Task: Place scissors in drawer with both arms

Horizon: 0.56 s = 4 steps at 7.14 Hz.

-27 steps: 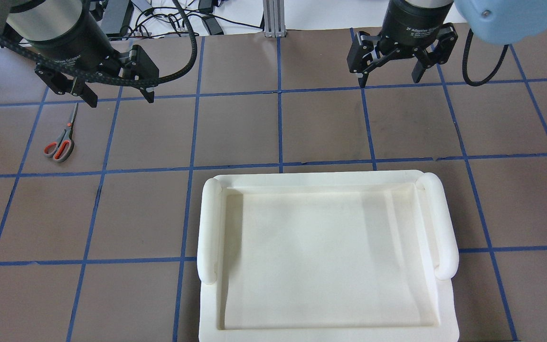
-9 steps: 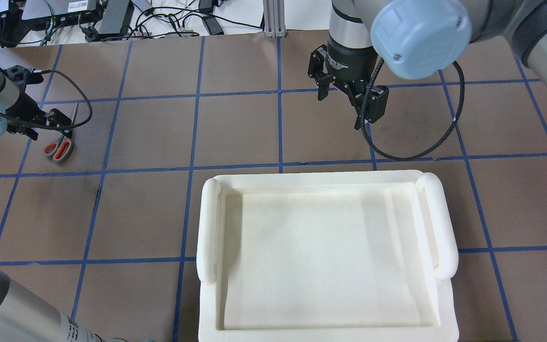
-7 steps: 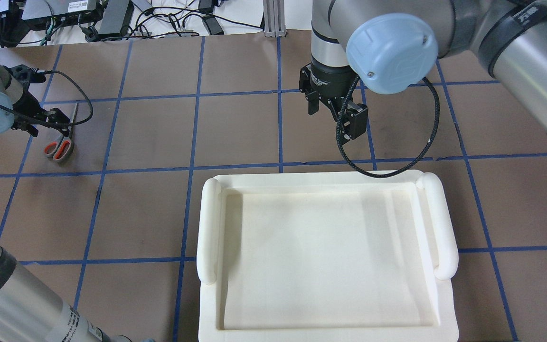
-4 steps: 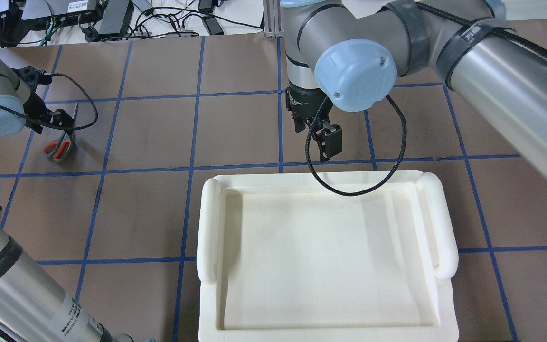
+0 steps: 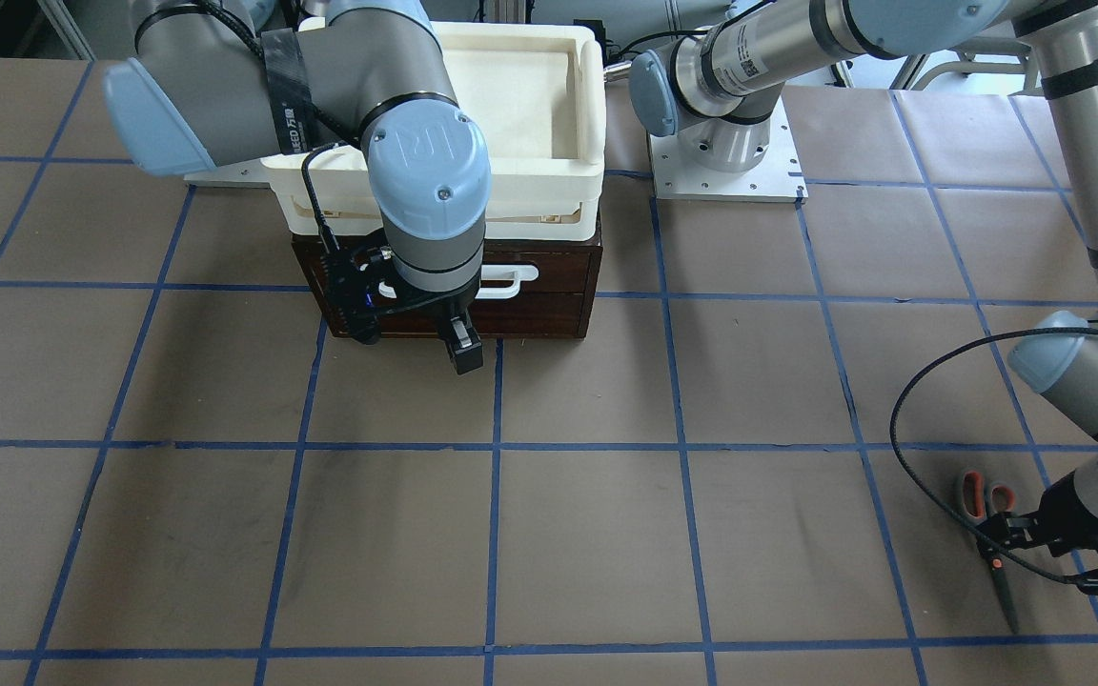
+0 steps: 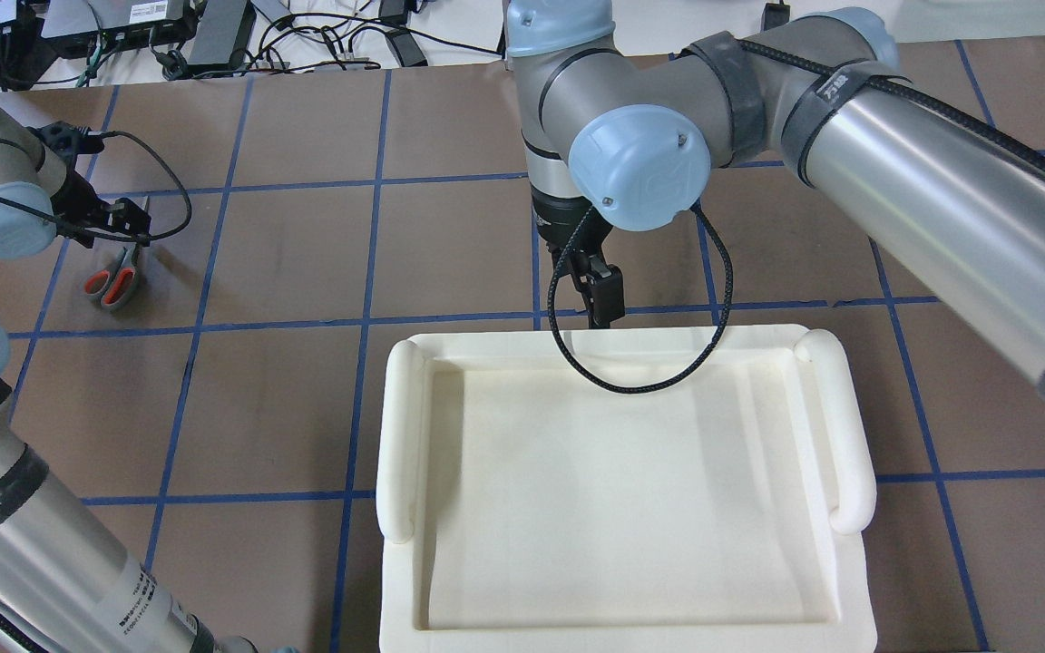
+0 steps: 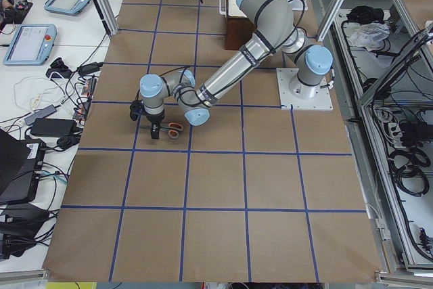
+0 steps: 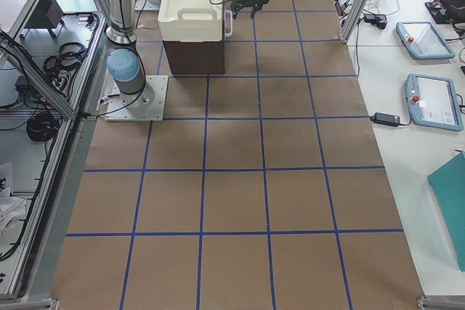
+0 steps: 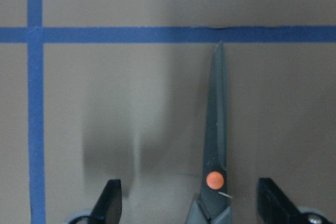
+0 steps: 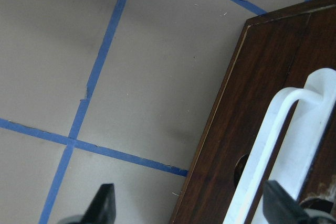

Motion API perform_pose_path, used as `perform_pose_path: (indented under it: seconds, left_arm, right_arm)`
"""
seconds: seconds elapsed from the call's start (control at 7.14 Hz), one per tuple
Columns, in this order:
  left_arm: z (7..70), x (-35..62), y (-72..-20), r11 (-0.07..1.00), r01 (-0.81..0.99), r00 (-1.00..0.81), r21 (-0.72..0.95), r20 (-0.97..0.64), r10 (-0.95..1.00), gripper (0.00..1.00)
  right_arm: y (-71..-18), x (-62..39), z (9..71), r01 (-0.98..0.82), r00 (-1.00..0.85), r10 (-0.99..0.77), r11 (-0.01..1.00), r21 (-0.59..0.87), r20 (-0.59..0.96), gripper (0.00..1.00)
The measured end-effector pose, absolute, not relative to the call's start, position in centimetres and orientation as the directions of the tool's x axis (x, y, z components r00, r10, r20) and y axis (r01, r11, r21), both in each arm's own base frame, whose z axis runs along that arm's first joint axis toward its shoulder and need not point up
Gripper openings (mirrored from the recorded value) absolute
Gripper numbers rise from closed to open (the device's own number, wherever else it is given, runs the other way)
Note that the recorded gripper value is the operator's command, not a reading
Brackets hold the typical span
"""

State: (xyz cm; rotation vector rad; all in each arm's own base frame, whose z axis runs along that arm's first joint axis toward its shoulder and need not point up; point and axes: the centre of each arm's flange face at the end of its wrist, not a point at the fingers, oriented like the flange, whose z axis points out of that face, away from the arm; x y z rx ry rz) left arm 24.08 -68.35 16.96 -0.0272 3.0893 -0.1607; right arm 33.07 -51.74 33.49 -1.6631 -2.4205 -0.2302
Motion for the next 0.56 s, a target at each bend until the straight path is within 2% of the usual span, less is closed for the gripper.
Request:
perform_pose_path:
  seconds: [0.56]
  left_arm:
    - [17.2,23.8,-67.9,0.996,-0.012,-0.999,-0.088,-0.041,-0.015,0.91]
  right_arm:
    - [-51.8,33.2,32.1,0.961,-0.263,0.922,0.275,-0.003,0.283,1.0]
